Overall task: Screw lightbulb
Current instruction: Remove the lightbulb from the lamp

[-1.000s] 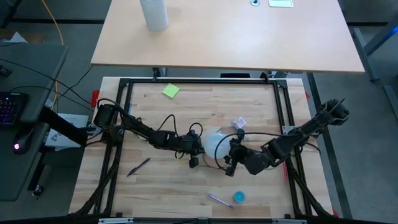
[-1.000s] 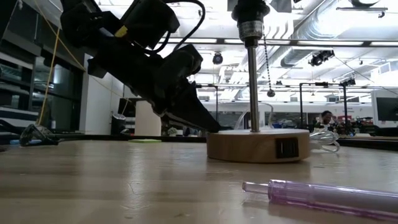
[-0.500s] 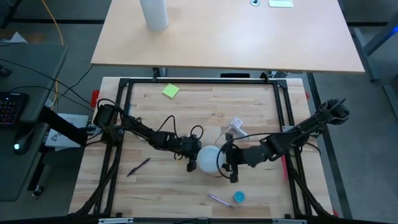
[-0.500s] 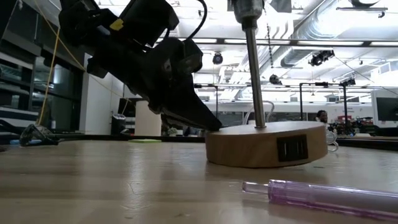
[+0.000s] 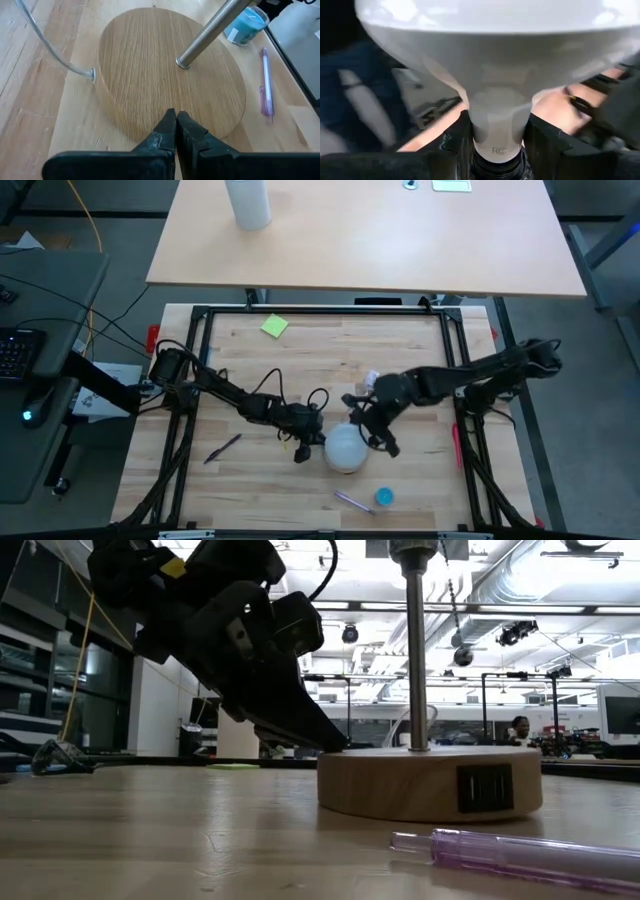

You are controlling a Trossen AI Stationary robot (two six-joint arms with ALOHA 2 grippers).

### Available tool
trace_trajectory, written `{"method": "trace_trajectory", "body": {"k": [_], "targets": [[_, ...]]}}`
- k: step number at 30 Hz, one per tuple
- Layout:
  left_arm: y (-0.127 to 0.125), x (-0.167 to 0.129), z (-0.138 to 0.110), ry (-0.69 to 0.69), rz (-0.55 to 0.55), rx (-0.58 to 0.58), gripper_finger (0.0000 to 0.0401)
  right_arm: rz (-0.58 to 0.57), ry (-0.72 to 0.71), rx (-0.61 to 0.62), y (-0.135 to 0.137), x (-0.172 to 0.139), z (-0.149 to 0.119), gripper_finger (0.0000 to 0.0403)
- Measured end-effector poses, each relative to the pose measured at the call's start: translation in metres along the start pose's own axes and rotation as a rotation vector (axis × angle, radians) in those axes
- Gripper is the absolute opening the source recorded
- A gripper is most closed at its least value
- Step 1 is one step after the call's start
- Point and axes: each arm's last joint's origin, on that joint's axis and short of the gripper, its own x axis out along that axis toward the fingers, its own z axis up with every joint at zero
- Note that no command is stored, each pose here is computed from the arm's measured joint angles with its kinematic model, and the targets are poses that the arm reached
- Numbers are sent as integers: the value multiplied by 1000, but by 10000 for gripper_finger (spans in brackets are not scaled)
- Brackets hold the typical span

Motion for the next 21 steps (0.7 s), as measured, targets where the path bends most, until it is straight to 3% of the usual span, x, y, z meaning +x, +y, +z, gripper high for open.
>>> {"method": "trace_trajectory", "body": {"k": [5,9,15,18,21], "targets": [[-2,0,-1,-1,5,21,0,211,-98,-27,-22,-13,-6,135],[-2,0,-1,-1,9,22,0,280,-142,-72,-35,-22,-11,135],[-1,0,-1,-2,13,21,0,289,-164,-99,-45,-29,-15,135],[-1,0,-1,-2,14,13,0,238,-135,-4,-46,-29,-15,146],[-1,0,-1,-3,15,12,0,190,-107,121,-47,-30,-14,189]]}}
